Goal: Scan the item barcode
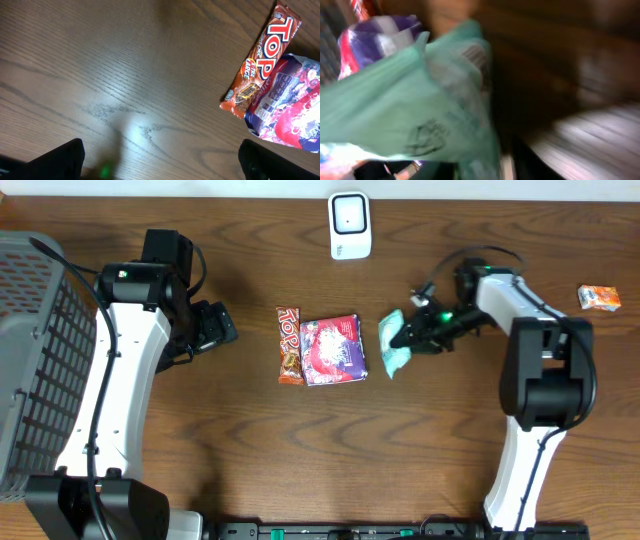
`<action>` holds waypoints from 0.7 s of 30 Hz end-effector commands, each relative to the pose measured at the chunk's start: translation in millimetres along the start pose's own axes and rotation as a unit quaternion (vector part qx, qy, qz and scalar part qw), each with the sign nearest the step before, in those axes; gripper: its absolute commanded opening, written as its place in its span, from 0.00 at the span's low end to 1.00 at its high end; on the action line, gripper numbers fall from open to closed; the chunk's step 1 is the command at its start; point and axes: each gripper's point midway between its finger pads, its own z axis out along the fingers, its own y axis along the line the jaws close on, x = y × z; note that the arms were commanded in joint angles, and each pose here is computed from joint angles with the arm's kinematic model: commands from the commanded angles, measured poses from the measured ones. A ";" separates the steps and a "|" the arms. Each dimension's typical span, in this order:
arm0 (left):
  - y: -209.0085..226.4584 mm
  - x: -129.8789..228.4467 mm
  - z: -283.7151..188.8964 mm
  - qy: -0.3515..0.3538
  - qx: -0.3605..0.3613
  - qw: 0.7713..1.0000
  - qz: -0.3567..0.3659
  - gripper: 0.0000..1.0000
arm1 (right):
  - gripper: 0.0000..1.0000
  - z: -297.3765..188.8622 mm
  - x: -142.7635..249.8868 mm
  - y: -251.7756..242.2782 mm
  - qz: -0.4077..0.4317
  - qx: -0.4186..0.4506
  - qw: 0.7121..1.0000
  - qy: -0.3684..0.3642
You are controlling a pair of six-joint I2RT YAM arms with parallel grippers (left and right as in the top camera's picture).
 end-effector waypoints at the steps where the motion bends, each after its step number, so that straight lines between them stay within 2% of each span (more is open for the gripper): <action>1: 2.6 -0.8 1.9 0.001 -0.007 1.000 0.006 0.98 | 0.47 -26.3 -3.5 -33.5 0.055 0.062 0.996 -0.012; 6: 2.6 -0.8 1.9 0.001 -0.007 1.000 0.006 0.98 | 0.49 -55.8 -7.4 -21.2 0.055 0.073 0.996 -0.010; 9: 2.6 -0.8 1.9 0.001 -0.007 1.000 0.006 0.98 | 0.55 -62.0 -7.9 -6.8 0.032 0.074 0.997 -0.003; 11: 2.6 -0.8 1.9 0.001 -0.007 1.000 0.006 0.98 | 0.60 -59.1 -6.8 -2.1 0.018 0.076 0.997 0.003; 17: 2.6 -0.8 1.9 0.001 -0.007 1.000 0.006 0.98 | 0.64 -41.9 -2.8 -20.0 0.011 0.154 0.988 0.021; 21: 2.6 -0.8 1.9 0.001 -0.007 1.000 0.006 0.98 | 0.68 -22.4 -0.5 -26.1 0.015 0.167 0.986 0.023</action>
